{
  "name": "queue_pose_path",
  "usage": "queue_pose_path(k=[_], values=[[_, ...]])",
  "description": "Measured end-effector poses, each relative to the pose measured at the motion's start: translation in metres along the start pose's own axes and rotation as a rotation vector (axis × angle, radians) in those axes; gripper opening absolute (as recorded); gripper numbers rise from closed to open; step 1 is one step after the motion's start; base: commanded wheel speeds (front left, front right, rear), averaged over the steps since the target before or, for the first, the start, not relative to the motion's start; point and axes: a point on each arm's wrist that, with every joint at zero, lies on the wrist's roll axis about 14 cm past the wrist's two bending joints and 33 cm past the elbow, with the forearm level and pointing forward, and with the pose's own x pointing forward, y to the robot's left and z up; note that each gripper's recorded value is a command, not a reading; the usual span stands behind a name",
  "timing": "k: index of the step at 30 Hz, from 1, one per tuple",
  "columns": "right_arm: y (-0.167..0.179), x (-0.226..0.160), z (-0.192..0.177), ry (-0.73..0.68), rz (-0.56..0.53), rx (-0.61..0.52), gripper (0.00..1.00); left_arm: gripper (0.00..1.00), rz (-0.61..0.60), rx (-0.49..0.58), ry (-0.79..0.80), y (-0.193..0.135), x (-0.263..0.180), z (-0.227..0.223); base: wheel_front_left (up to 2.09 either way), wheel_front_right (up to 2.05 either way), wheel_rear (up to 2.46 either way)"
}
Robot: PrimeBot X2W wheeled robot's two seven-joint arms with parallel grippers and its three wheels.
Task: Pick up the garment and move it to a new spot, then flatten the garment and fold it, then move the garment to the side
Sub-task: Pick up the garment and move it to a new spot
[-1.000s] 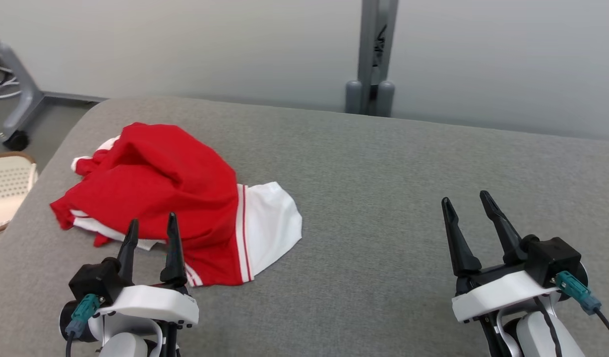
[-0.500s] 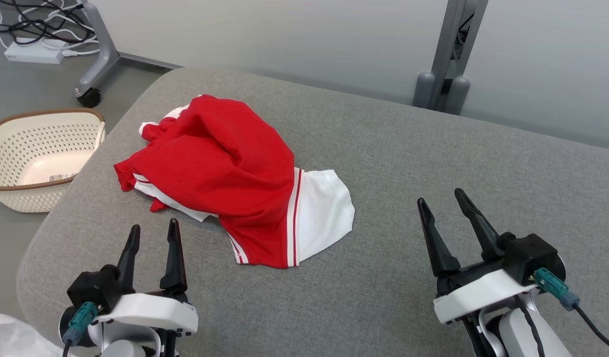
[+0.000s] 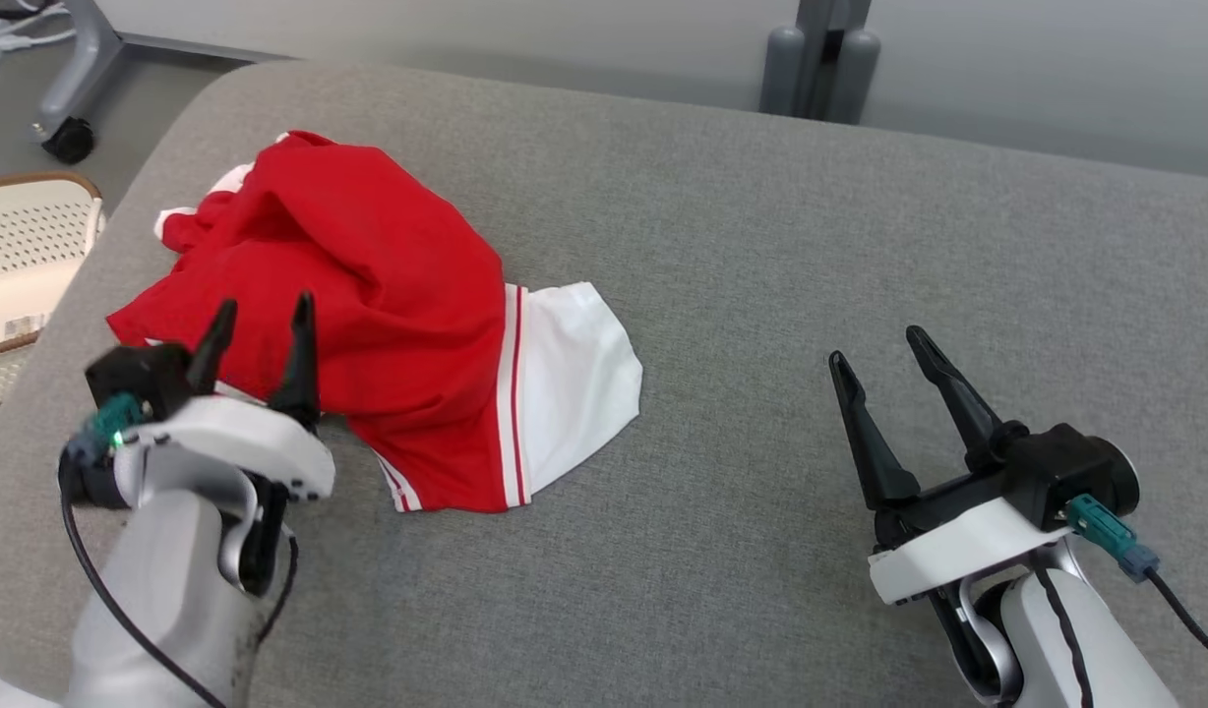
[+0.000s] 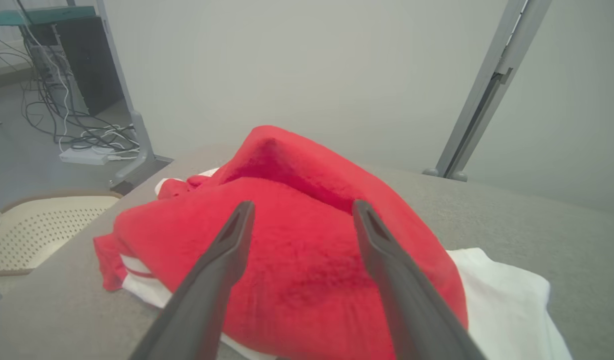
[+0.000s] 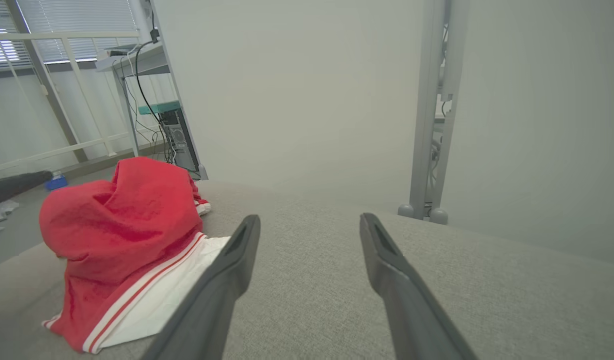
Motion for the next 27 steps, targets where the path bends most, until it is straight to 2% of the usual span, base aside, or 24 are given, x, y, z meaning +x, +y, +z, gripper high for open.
queue_pose_path(k=[7,11,22,23,24,27], values=[[-0.025,-0.002,-0.018,0.035,-0.044,0.008,1.0,1.0,-0.026,0.053,0.253,-0.003,0.051,-0.02,0.0,0.0,0.0],[-0.032,-0.001,-0.027,0.052,-0.053,0.015,1.0,1.0,-0.014,0.101,0.454,0.002,0.058,-0.05,0.0,0.0,0.0],[-0.043,0.001,-0.043,0.076,-0.07,0.034,1.0,1.0,0.0,0.159,0.713,0.009,0.064,-0.086,0.0,0.0,0.0],[-0.043,0.001,-0.044,0.078,-0.071,0.036,1.0,0.61,0.002,0.157,0.729,0.009,0.064,-0.088,0.0,0.0,0.0],[-0.043,0.002,-0.045,0.079,-0.071,0.038,1.0,0.0,-0.001,0.155,0.736,0.009,0.064,-0.089,0.0,0.0,0.0],[-0.044,0.002,-0.046,0.08,-0.072,0.04,1.0,0.0,-0.004,0.153,0.748,0.009,0.064,-0.092,0.0,0.0,0.0]])
